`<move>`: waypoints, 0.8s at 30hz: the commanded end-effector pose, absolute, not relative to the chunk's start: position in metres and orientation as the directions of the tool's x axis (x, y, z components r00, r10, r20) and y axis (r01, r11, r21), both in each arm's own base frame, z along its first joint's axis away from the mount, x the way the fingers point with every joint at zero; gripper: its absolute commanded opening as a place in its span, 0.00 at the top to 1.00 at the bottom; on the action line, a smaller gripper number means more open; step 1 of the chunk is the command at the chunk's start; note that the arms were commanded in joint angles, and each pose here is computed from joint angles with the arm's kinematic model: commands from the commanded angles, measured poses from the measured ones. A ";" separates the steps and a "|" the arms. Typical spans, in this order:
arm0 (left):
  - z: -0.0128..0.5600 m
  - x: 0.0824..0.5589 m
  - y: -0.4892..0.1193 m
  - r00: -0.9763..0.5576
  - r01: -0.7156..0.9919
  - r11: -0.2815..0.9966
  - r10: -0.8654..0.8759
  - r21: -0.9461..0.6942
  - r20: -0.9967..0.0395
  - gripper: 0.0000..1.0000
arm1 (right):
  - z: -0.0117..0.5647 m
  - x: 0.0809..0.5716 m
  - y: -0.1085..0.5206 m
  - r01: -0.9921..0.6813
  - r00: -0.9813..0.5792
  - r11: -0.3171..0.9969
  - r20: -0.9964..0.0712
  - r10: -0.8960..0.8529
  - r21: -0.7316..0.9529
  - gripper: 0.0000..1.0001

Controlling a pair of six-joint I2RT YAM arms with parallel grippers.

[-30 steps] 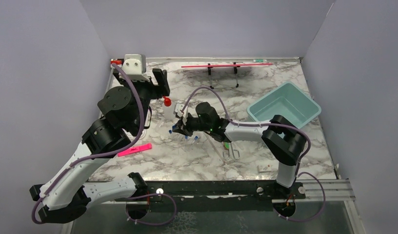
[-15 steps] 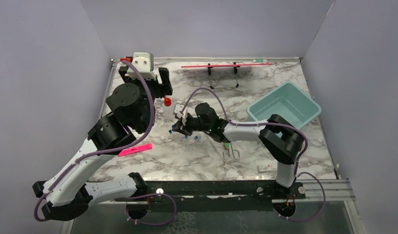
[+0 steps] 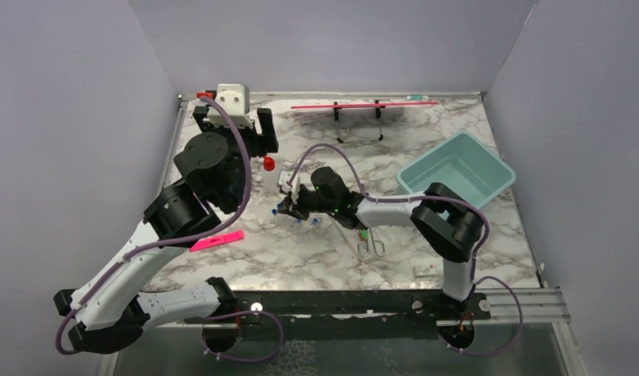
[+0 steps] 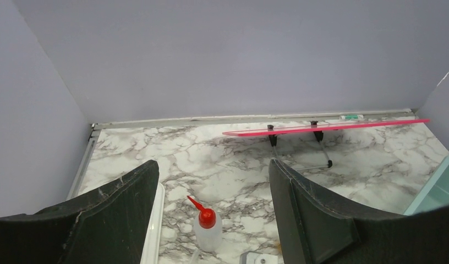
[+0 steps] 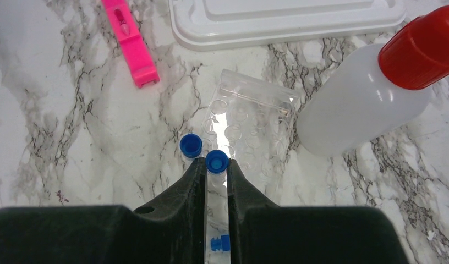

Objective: Organize the chemistry lab equipment

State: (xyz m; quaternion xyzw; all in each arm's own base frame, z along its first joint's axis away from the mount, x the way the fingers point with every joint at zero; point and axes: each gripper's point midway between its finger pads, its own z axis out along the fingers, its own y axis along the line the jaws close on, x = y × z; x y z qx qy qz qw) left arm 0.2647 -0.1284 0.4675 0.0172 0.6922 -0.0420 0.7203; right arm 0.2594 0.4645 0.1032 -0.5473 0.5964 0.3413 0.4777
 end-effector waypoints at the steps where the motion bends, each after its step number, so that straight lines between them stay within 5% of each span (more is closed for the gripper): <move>1: 0.476 0.263 -0.118 0.056 0.046 0.998 -0.041 -0.038 -0.998 0.24 | 0.090 0.261 0.467 -0.980 0.043 0.168 -0.934 -0.355 -0.109 0.81; 9: 0.479 0.261 -0.114 0.069 0.035 0.998 -0.046 -0.044 -0.997 0.24 | 0.082 0.261 0.467 -0.981 0.028 0.169 -0.930 -0.366 -0.096 0.77; 17: 0.479 0.260 -0.112 0.071 0.036 0.998 -0.047 -0.044 -0.996 0.24 | 0.103 0.264 0.464 -0.972 -0.024 0.228 -0.936 -0.351 -0.061 0.42; 24: 0.473 0.253 -0.103 0.071 0.036 0.997 -0.075 -0.073 -0.995 0.24 | 0.146 0.265 0.442 -0.931 -0.138 0.365 -0.941 -0.308 0.017 0.36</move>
